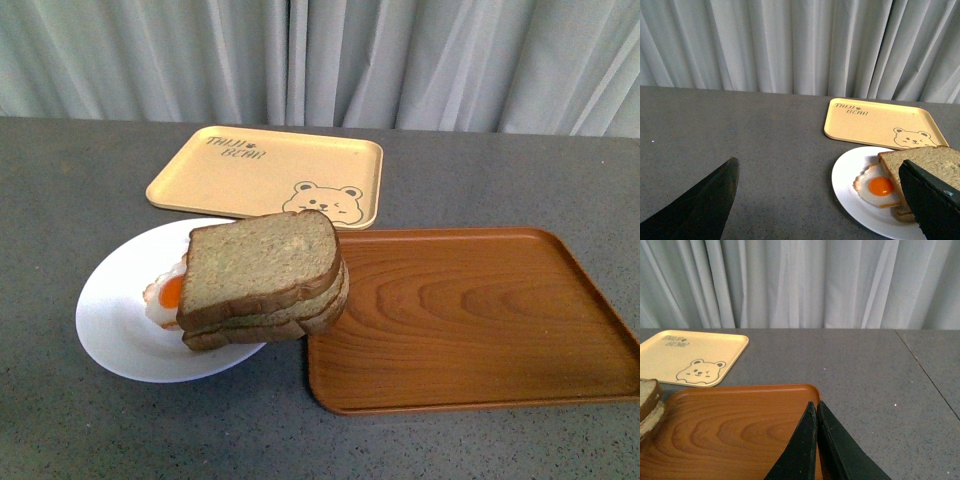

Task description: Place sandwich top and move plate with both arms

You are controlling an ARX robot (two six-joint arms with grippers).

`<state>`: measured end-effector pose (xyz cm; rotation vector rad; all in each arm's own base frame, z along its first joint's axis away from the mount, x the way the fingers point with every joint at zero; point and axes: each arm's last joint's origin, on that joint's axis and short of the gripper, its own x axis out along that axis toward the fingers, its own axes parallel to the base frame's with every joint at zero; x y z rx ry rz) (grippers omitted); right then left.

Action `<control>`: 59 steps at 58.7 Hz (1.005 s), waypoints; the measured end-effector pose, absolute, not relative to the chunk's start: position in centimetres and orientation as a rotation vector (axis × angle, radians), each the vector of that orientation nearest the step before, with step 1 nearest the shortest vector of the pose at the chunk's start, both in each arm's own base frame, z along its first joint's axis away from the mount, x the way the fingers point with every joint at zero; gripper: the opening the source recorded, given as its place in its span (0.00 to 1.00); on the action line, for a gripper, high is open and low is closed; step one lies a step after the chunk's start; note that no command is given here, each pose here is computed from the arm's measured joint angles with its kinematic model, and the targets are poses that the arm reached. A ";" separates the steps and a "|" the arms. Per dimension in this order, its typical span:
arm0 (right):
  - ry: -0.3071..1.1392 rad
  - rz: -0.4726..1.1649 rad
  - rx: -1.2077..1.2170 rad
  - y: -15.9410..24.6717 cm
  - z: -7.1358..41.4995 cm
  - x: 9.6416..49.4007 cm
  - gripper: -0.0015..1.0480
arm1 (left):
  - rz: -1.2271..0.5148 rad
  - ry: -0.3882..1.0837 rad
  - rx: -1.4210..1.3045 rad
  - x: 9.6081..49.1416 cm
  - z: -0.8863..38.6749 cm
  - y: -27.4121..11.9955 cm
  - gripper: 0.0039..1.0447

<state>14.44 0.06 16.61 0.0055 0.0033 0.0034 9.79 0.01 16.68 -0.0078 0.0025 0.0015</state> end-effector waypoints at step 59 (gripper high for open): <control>-0.023 0.002 0.006 0.0 17.4 11.0 0.02 | 0.002 0.002 -0.008 9.8 16.7 0.0 0.92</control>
